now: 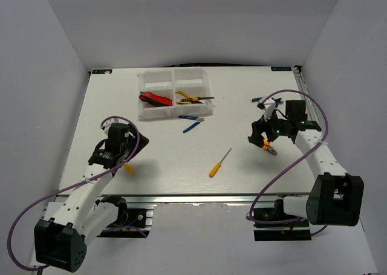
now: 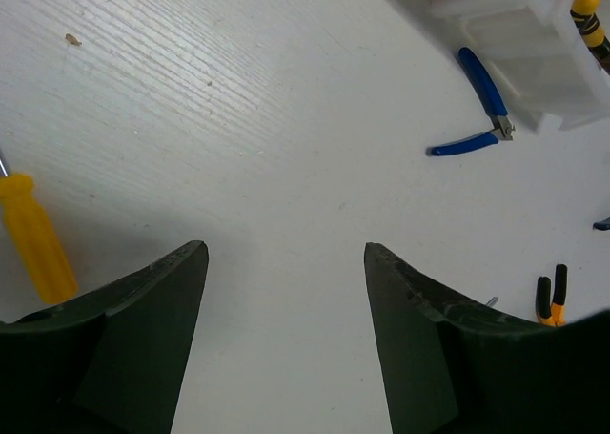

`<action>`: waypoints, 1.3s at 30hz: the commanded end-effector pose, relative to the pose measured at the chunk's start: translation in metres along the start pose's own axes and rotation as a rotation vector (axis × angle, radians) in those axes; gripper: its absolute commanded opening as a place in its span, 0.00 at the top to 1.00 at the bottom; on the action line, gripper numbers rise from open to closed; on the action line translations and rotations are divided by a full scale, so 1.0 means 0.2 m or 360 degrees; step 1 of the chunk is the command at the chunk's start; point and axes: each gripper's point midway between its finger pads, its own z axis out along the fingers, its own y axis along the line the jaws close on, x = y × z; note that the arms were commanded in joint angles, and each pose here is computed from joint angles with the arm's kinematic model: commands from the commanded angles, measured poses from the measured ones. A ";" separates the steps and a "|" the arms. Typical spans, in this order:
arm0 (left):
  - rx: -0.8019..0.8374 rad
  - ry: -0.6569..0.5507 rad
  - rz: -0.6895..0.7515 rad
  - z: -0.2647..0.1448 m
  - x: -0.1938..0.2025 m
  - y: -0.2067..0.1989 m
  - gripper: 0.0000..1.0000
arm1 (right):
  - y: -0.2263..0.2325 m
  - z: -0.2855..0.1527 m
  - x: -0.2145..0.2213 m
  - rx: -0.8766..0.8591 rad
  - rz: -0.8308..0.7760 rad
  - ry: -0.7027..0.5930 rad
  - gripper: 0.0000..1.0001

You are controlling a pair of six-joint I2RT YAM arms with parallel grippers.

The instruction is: Sort the tools into containers

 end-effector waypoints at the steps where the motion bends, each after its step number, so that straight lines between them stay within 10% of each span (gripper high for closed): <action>1: 0.0080 -0.0034 0.0007 -0.02 -0.02 -0.04 0.22 | -0.13 0.02 0.08 0.0197 0.0020 0.0086 0.11; 17: 0.0129 -0.0028 0.0013 0.04 -0.02 -0.08 0.22 | -0.42 0.13 0.22 0.0512 0.0027 0.0301 0.11; 28: 0.0122 -0.0029 0.0024 0.05 -0.02 -0.08 0.22 | -0.51 0.28 0.25 0.0466 0.0206 0.0345 0.51; 39: 0.0129 -0.0042 0.0001 0.05 -0.03 -0.08 0.22 | -0.55 0.34 0.38 0.0490 0.0176 0.0455 0.51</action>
